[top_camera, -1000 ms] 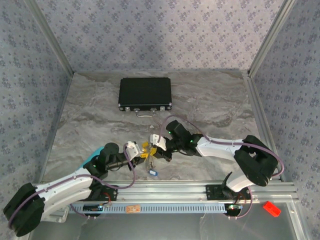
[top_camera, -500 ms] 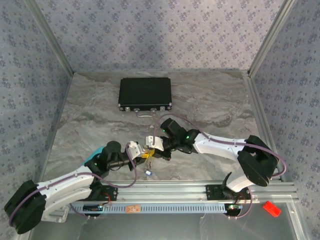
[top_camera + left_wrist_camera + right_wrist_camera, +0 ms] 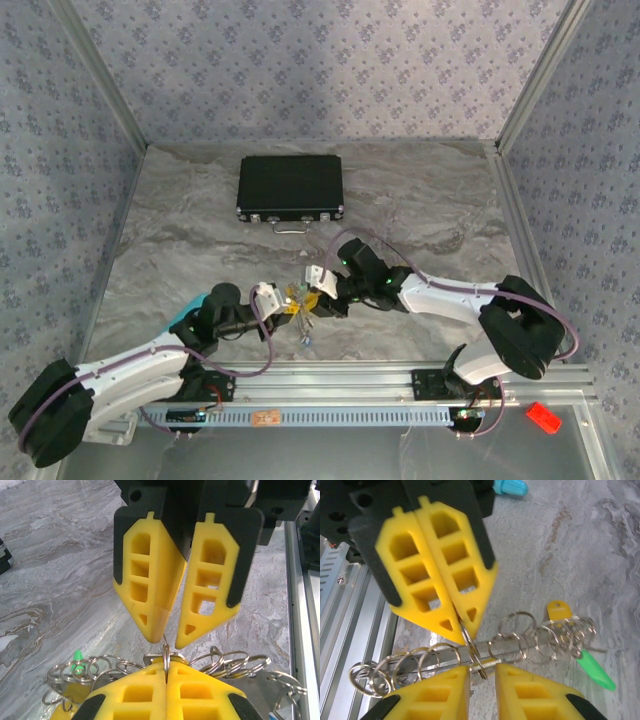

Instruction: Put the keys on the keyring

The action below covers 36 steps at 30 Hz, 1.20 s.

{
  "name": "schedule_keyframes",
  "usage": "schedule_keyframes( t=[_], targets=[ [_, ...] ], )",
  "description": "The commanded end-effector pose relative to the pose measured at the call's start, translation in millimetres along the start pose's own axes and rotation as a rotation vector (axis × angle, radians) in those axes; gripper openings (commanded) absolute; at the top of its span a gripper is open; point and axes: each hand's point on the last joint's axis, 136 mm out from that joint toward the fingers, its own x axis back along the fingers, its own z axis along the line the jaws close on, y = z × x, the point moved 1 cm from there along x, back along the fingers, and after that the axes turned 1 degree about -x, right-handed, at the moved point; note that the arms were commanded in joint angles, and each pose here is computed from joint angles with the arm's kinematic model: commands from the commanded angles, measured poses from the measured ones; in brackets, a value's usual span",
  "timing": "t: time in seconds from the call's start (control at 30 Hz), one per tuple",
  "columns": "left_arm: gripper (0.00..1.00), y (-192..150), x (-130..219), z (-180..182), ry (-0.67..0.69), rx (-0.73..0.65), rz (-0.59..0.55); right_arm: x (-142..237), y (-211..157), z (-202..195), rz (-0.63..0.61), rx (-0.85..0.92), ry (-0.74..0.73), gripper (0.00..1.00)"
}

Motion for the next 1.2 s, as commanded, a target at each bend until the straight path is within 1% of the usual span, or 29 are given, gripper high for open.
schedule_keyframes(
  t=[0.0,0.2,0.27,0.4,0.47,0.67,0.73,0.83,0.97,1.03,1.17],
  targets=[
    [0.0,16,2,-1,-0.002,-0.005,-0.086,2,12,2,-0.079,-0.019,0.019,0.22],
    [0.0,17,3,-1,-0.001,-0.005,-0.092,2,14,2,-0.101,-0.022,0.031,0.22],
    [0.0,16,3,-1,-0.001,-0.005,-0.092,2,12,2,-0.095,-0.027,0.031,0.19],
    [0.0,16,3,-1,0.002,-0.006,-0.088,3,8,2,-0.074,-0.028,0.023,0.07],
    [0.0,16,3,0,0.006,-0.007,-0.089,5,5,1,-0.06,-0.029,0.012,0.05],
    [0.0,16,4,0,0.005,-0.011,-0.089,1,-16,0,0.012,-0.049,-0.001,0.04],
    [0.0,17,4,-1,0.002,-0.011,-0.091,-4,-18,2,0.023,-0.051,0.01,0.06],
    [0.0,17,4,-1,0.002,-0.011,-0.089,-6,-17,4,0.012,-0.053,0.021,0.11],
    [0.0,16,4,-1,0.002,-0.012,-0.086,-4,-13,6,-0.003,-0.046,0.025,0.12],
    [0.0,16,4,-1,0.002,-0.013,-0.087,-2,-12,5,-0.006,-0.045,0.021,0.1],
    [0.0,16,4,-1,0.001,-0.013,-0.088,-1,-12,4,-0.003,-0.044,0.013,0.01]
  ],
)
